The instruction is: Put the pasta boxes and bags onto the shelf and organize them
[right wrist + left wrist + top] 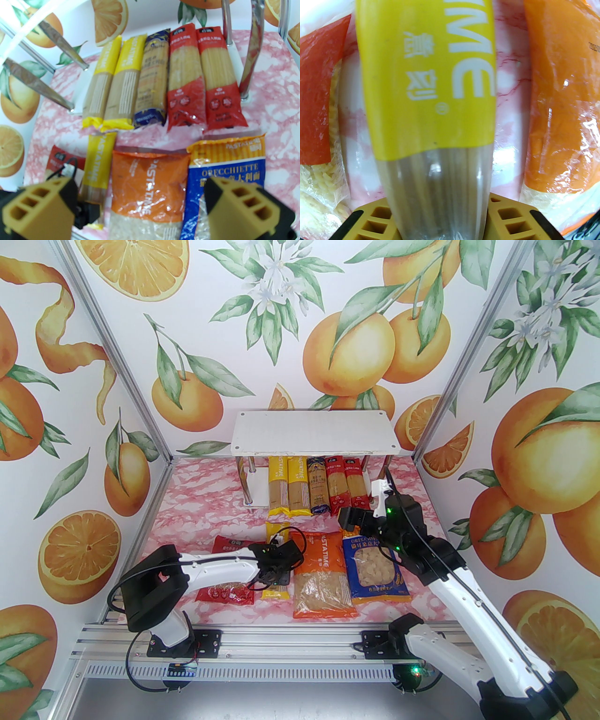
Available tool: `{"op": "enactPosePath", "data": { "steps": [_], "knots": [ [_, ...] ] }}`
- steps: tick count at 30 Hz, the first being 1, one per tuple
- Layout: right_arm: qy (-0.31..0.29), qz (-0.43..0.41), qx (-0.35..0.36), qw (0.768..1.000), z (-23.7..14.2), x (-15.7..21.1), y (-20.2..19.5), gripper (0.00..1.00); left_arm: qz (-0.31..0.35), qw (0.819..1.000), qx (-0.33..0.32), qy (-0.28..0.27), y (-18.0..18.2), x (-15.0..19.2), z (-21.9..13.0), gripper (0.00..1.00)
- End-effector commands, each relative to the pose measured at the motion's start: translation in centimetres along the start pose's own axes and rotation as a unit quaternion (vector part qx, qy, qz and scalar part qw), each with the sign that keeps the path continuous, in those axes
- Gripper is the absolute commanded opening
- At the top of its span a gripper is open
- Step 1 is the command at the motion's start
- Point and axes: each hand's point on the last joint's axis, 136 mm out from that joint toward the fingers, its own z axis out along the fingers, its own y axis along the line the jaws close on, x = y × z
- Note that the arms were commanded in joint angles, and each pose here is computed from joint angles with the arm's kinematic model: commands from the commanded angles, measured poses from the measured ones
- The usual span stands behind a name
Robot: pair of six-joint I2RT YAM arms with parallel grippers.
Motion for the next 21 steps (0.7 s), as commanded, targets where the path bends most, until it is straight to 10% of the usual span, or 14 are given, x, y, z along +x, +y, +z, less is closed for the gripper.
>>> {"op": "enactPosePath", "data": {
  "steps": [1,5,21],
  "knots": [
    [-0.003,-0.001,0.002,1.000,-0.2,0.1,-0.3,0.94,0.013,1.000,0.017,0.017,-0.1,0.9,-0.2,0.31],
    [-0.004,-0.001,0.005,1.000,-0.3,0.0,-0.4,0.94,0.020,0.999,0.043,-0.010,-0.2,0.4,-1.6,0.00],
    [-0.011,0.016,0.007,1.000,0.2,-0.7,-0.3,0.94,0.047,0.981,0.142,-0.126,0.7,-2.5,-12.2,0.00]
  ]
}}
